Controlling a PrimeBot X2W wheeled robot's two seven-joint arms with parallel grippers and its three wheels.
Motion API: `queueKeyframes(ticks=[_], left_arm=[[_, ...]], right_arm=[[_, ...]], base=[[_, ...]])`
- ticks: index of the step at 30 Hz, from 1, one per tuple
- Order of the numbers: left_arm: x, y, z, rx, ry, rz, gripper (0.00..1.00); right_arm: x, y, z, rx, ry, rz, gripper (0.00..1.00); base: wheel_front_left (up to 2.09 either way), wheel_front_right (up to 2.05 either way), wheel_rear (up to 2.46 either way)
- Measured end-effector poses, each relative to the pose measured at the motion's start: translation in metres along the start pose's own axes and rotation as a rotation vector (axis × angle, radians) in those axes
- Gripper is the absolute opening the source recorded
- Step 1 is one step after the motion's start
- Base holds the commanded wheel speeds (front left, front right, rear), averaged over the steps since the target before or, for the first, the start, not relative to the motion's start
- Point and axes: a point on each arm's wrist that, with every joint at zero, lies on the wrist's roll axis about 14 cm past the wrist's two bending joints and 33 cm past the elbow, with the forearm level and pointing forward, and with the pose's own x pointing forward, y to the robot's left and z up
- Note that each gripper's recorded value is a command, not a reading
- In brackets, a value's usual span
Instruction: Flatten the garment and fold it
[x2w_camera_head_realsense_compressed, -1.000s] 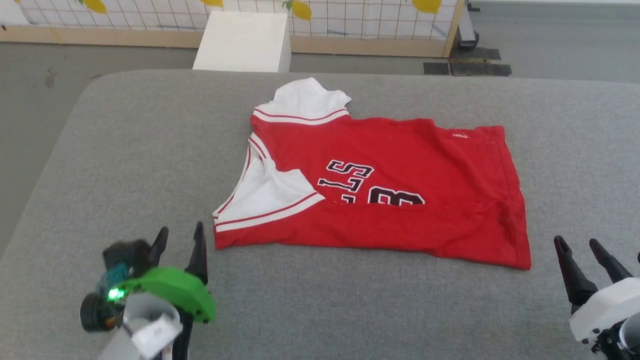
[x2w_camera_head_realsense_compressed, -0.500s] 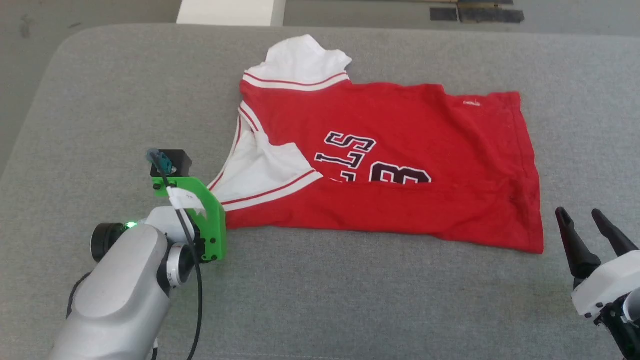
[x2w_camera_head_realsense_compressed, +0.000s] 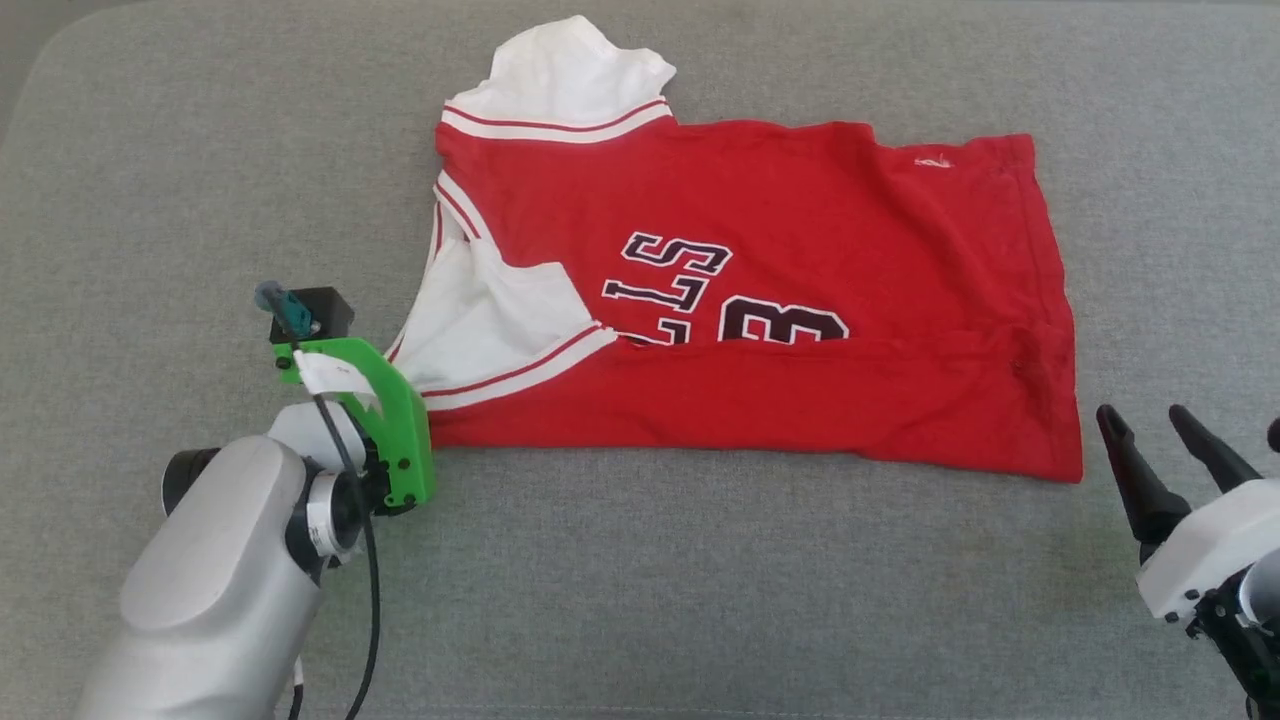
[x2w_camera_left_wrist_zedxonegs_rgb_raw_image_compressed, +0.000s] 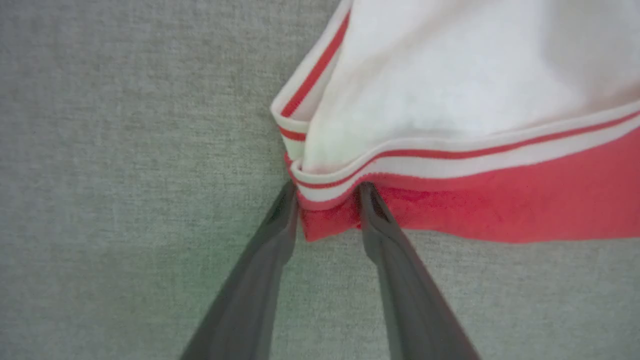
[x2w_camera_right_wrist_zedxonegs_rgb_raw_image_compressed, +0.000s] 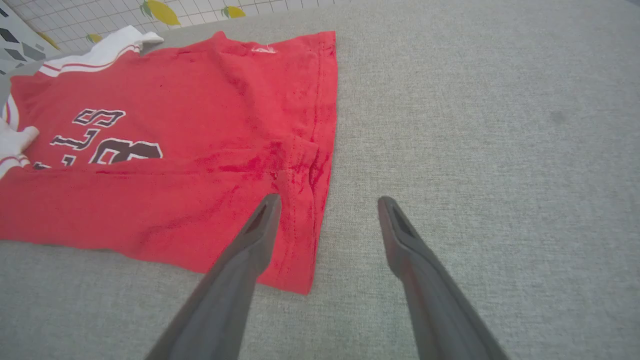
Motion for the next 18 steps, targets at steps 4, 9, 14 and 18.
queueKeyframes(ticks=[4,9,14,18], left_arm=[[-0.003,-0.001,0.001,-0.023,-0.032,-0.014,0.0],[-0.01,-0.004,0.006,-0.04,-0.082,-0.03,0.0],[-0.013,-0.006,0.007,-0.043,-0.103,-0.036,0.0],[-0.011,-0.007,0.008,-0.043,-0.107,-0.042,0.0]], right_arm=[[-0.001,0.0,-0.007,-0.054,0.081,0.001,1.0],[-0.001,-0.002,-0.018,-0.121,0.249,-0.021,1.0],[0.005,0.004,-0.023,-0.186,0.396,-0.04,1.0],[0.016,0.009,-0.027,-0.251,0.479,-0.044,1.0]], base=[[0.0,0.0,0.0],[0.0,0.0,0.0],[0.0,0.0,0.0],[0.0,0.0,0.0]])
